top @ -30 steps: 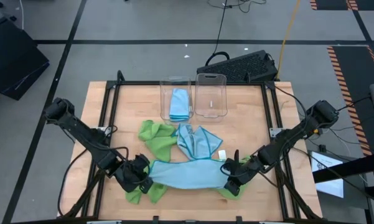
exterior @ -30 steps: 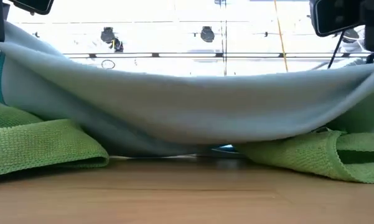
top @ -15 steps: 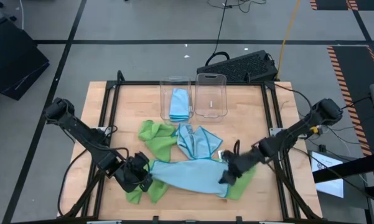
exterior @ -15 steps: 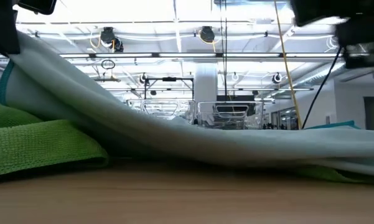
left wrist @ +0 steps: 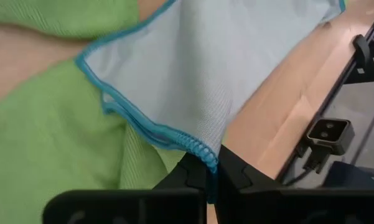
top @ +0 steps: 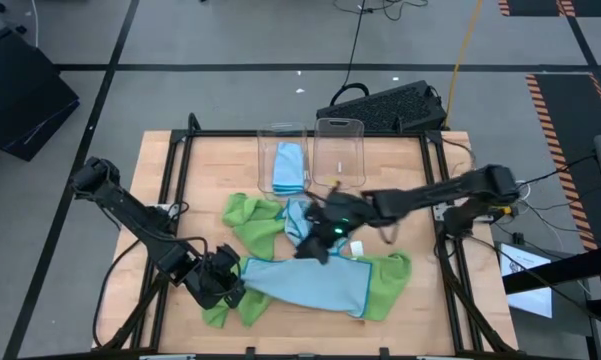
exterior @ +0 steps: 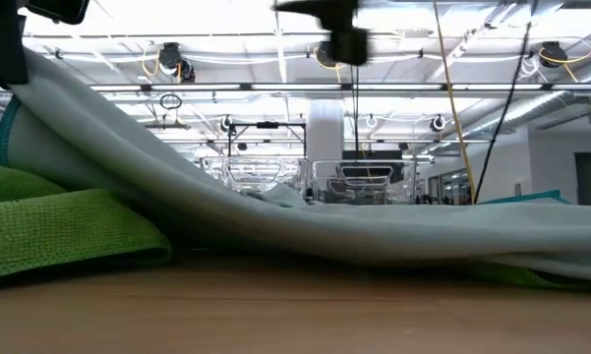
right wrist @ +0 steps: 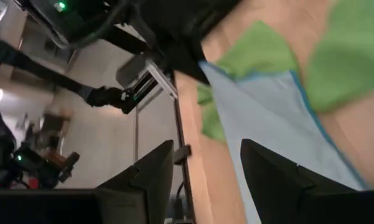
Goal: Fold microfiber towels
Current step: Fold the bottom blue microfiber towel
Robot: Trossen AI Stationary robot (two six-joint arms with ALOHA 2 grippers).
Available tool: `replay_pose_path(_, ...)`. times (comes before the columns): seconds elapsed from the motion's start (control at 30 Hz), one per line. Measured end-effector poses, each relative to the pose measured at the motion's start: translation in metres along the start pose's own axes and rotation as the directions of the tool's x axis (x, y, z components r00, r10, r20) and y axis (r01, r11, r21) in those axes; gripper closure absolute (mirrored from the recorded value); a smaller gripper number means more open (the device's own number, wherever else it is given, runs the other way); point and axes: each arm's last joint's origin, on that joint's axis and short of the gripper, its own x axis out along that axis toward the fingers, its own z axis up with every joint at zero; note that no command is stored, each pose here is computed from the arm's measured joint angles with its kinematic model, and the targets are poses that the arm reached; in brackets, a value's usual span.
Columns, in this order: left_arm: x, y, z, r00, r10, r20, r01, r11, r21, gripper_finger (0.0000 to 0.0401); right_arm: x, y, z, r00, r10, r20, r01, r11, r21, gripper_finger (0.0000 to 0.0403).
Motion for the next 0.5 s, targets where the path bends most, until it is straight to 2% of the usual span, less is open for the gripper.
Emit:
replay_pose_path(0.13,0.000,0.000,-0.001,1.000,-0.001,-0.018,0.001,1.000,-0.028,0.0394,0.033,-0.008,0.029,0.999,0.024,-0.046,-0.029,0.995,-0.096,0.0211)
replay_pose_path(0.23,0.000,0.000,-0.001,0.999,-0.004,-0.033,0.002,0.999,-0.052,0.0397,0.052,-0.014,0.042,0.997,0.049,-0.063,-0.057,0.988,-0.143,0.0196)
replay_pose_path(0.5,0.002,-0.003,-0.008,0.999,-0.017,-0.042,0.013,0.996,-0.085,0.0397,0.085,-0.035,0.050,0.988,0.074,-0.132,-0.100,0.974,-0.203,0.0147)
